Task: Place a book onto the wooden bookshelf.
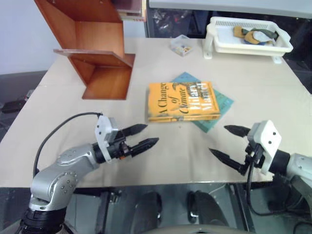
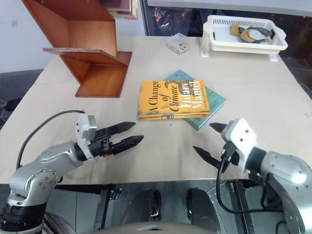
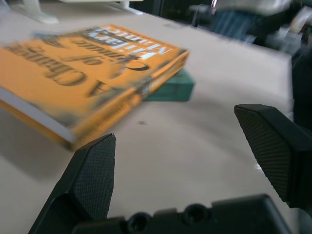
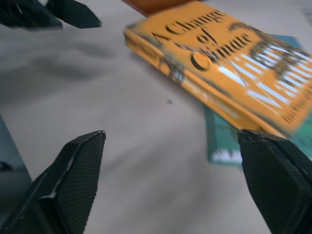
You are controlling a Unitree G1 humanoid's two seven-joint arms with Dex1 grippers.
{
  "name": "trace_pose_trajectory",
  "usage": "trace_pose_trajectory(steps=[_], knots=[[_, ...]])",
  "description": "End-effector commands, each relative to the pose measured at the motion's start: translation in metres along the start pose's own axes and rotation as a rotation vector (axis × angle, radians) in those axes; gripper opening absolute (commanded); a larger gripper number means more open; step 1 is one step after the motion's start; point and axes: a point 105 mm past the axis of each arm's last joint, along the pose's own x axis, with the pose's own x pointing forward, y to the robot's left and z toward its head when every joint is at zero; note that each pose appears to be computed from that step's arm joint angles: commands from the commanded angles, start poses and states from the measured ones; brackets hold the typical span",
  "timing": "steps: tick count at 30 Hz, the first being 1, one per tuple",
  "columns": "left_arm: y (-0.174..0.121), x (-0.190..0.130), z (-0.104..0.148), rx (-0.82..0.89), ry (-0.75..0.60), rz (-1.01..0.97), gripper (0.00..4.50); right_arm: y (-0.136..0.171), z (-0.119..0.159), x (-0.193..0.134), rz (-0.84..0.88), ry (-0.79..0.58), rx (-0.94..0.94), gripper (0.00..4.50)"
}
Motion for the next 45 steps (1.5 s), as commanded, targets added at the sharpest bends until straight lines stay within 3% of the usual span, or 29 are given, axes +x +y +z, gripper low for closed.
trace_pose_trajectory(steps=[1, 9, 12, 22, 29, 33, 40, 45], knots=[[-0.011, 0.008, -0.003, -0.220, -0.015, -0.030, 4.50, 0.001, 0.011, -0.002, -0.043, -0.043, -0.057, 4.49], [-0.007, 0.062, -0.003, -0.675, -0.161, 0.015, 4.50, -0.003, 0.015, -0.001, -0.084, -0.051, -0.066, 4.49], [-0.005, 0.072, -0.002, -0.762, -0.183, 0.045, 4.50, -0.005, 0.018, -0.002, -0.095, -0.055, -0.074, 4.49], [0.029, 0.063, 0.035, -0.618, -0.208, 0.095, 4.50, -0.011, 0.024, -0.004, -0.136, -0.063, -0.080, 4.49], [0.065, 0.086, 0.068, -0.482, -0.245, 0.125, 4.50, -0.012, 0.026, 0.001, -0.149, -0.082, -0.079, 4.49], [0.071, 0.093, 0.080, -0.474, -0.249, 0.107, 4.50, -0.009, 0.027, 0.005, -0.147, -0.093, -0.079, 4.49], [0.052, 0.073, 0.060, -0.632, -0.227, 0.060, 4.50, -0.006, 0.030, 0.007, -0.139, -0.113, -0.081, 4.49], [0.046, 0.082, 0.033, -0.716, -0.228, 0.129, 4.50, -0.004, 0.032, 0.009, -0.130, -0.129, -0.072, 4.49]])
